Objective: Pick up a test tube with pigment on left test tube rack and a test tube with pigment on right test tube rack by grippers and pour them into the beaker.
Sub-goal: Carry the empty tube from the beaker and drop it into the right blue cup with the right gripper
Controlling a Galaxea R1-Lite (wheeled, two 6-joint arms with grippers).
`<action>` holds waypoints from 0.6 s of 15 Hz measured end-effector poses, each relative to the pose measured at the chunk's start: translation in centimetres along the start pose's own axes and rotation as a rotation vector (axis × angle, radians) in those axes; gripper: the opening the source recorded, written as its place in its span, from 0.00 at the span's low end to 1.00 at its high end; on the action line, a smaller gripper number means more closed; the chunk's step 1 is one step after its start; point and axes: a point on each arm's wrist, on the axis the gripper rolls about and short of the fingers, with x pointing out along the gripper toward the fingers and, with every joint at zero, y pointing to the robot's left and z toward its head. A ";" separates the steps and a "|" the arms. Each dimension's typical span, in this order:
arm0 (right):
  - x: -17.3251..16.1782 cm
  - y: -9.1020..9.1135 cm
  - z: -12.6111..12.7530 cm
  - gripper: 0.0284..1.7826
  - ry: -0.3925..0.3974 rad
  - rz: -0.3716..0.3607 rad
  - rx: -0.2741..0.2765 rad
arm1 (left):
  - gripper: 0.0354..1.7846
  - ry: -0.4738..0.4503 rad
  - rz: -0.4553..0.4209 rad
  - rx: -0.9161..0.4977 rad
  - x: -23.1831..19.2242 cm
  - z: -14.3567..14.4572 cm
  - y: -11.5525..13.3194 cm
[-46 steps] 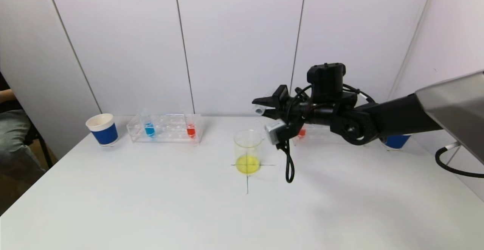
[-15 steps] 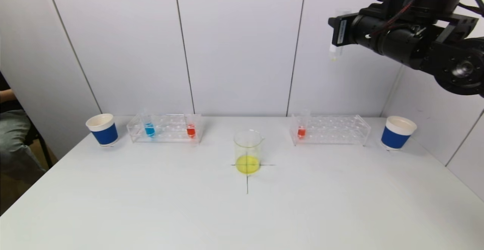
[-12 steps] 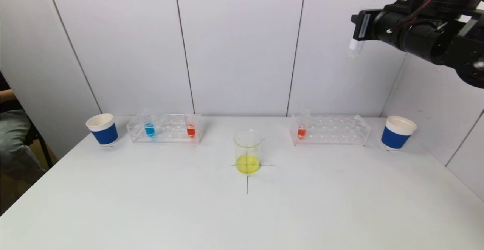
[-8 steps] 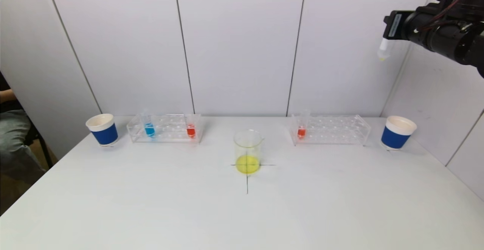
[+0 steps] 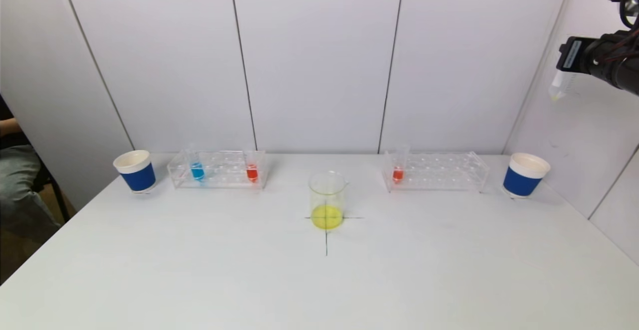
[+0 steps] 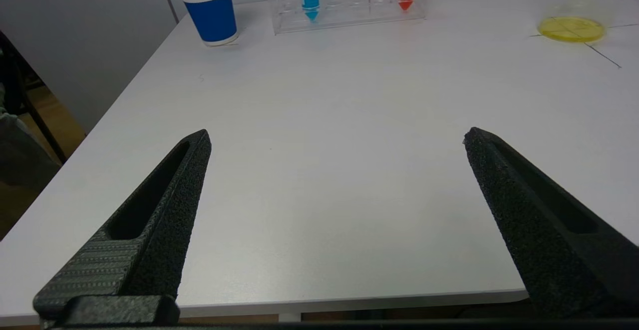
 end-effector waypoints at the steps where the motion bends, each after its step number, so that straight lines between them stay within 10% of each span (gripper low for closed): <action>1: 0.4 -0.7 -0.4 0.25 0.011 -0.018 0.001 | 0.99 0.000 0.000 0.000 0.0 0.0 0.0; 9: 3.7 -2.2 -5.6 0.25 -0.009 -0.048 0.021 | 0.99 0.000 -0.001 0.000 0.0 0.0 0.0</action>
